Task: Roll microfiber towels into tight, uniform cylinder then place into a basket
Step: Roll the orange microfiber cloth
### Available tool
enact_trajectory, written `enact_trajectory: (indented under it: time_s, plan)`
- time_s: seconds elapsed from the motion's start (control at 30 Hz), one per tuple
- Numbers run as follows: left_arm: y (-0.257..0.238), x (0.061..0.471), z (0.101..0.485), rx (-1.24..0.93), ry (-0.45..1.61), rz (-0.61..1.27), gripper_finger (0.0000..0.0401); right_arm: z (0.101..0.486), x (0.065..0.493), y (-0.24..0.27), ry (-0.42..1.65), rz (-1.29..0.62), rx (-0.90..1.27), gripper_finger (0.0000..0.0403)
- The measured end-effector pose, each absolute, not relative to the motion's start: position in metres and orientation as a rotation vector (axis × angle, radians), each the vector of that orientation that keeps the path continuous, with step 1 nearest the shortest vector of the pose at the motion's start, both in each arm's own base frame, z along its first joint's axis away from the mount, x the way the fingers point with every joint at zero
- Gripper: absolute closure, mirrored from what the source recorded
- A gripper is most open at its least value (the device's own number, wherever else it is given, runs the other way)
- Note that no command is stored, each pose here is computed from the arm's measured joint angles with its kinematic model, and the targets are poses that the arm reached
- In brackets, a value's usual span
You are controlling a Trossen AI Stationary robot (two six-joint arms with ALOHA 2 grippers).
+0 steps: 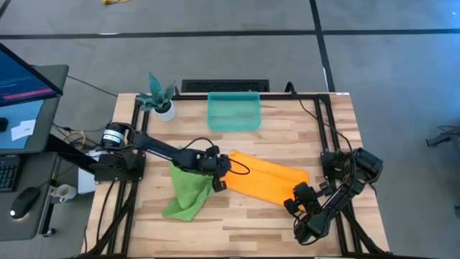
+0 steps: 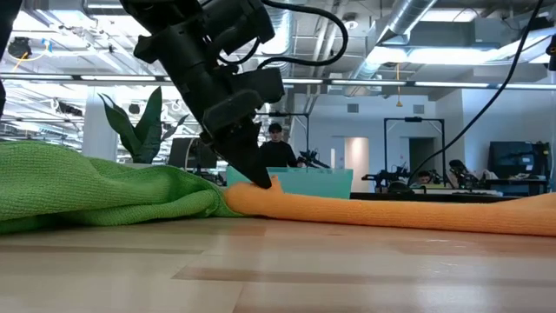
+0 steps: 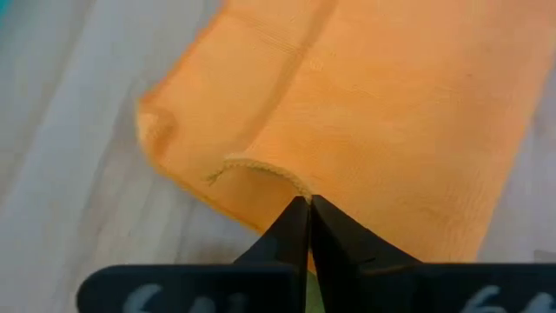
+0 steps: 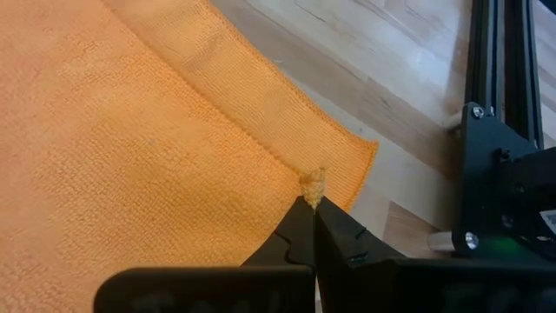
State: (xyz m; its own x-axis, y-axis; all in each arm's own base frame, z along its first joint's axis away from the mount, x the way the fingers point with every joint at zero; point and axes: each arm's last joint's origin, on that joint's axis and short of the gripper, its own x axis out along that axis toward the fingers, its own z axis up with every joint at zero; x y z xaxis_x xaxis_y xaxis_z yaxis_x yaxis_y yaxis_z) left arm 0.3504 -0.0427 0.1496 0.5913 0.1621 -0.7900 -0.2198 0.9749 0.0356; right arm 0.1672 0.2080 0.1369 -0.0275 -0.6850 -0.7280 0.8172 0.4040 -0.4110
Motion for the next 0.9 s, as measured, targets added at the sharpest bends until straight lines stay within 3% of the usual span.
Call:
enact_trajectory:
  time_s: [0.4, 0.57, 0.9]
  plan:
    - [-0.049, 0.340, 0.191, 0.009, 0.776, 0.295, 0.0401, 0.141, 0.165, 0.205, 1.031, -1.254, 0.129, 0.0391]
    - [-0.045, 0.339, 0.192, 0.037, 0.772, 0.339, 0.0401, 0.151, 0.166, 0.201, 0.964, -1.361, 0.131, 0.0391]
    - [-0.034, 0.336, 0.181, -0.004, 0.791, 0.385, 0.0401, 0.149, 0.188, 0.183, 1.045, -1.395, 0.140, 0.0391]
